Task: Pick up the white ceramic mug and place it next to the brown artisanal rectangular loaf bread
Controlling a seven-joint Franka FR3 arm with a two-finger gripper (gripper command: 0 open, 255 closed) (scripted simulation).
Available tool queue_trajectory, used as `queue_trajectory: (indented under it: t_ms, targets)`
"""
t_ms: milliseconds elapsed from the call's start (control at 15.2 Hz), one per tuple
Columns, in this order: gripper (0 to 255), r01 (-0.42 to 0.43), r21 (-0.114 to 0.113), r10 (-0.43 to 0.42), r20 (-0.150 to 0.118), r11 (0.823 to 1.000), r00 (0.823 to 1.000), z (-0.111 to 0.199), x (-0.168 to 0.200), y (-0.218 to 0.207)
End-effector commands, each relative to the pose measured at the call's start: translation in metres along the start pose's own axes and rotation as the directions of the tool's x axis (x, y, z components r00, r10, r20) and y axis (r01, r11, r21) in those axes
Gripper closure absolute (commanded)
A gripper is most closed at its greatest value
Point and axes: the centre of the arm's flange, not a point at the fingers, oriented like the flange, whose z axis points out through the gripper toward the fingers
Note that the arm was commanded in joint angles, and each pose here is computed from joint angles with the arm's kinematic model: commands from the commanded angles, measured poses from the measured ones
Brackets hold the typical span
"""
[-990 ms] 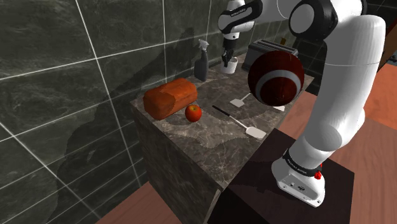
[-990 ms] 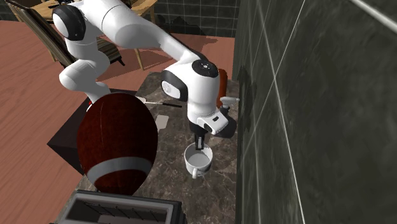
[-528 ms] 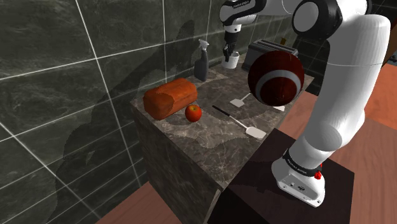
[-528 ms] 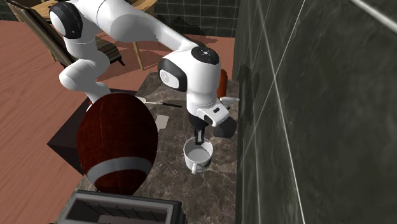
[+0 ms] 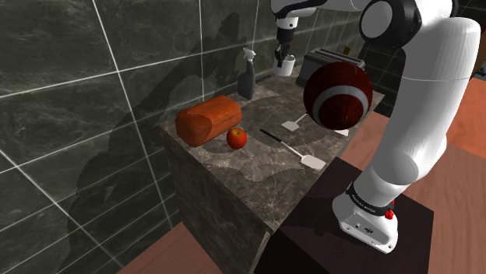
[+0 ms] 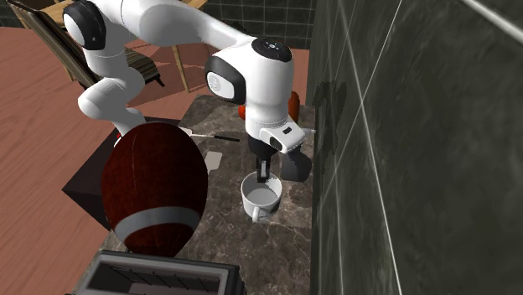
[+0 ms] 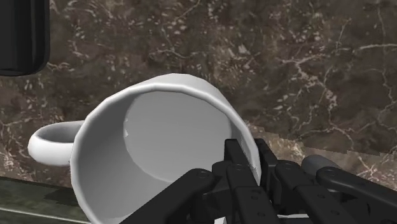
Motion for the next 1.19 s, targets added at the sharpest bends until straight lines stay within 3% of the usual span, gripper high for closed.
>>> queue_trajectory:
  t_ms: [0,594,1122]
  targets:
    - [255,0.0,0.0,0.0,0.0,1.0,1.0,-0.011,-0.001,0.0]
    - [255,0.0,0.0,0.0,0.0,1.0,1.0,-0.053,-0.003,0.002]
    - [255,0.0,0.0,0.0,0.0,1.0,1.0,-0.058,-0.016,-0.103]
